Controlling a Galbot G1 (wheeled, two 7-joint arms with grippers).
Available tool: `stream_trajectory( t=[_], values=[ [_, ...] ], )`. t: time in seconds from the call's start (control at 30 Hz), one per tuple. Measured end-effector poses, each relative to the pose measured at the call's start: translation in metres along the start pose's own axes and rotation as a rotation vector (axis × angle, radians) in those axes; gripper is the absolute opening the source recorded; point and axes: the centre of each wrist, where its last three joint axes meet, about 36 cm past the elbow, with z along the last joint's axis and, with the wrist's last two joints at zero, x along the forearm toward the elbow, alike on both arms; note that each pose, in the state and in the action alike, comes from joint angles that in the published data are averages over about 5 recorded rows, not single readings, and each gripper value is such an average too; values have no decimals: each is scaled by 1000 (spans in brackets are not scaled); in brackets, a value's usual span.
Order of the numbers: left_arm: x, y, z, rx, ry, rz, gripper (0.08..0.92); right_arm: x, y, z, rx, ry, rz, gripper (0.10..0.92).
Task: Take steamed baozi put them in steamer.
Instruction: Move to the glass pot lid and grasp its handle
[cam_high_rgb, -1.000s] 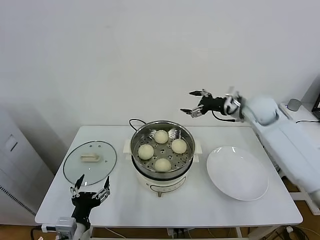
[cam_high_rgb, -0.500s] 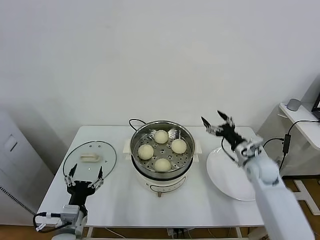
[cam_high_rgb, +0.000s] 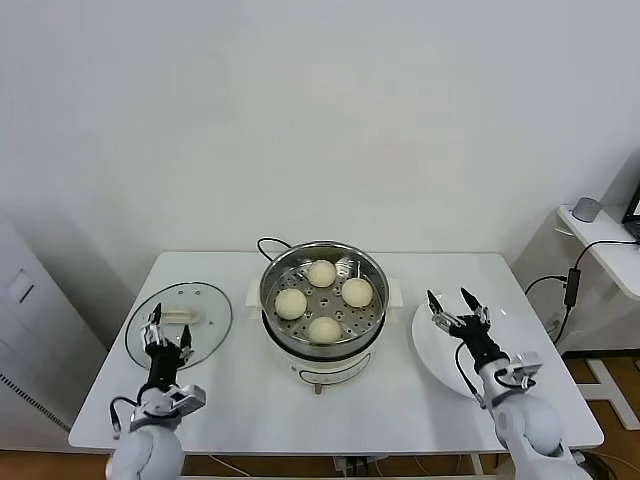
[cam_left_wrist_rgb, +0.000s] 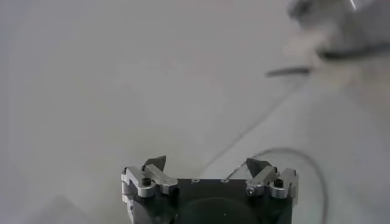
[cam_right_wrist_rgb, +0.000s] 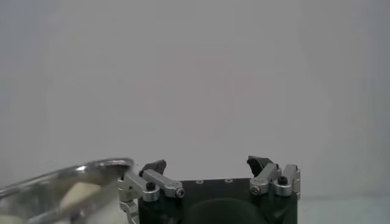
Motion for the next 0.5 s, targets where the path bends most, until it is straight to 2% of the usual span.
stream_trajectory(
  t=[0.23,0.5],
  values=[
    [-35,5,36,-358,-37,-23,823,13,-1,10,-18,13,39,823],
    [-53,3,54,-503,-78,28,823,18,-6,16,-24,22,66,823]
  ],
)
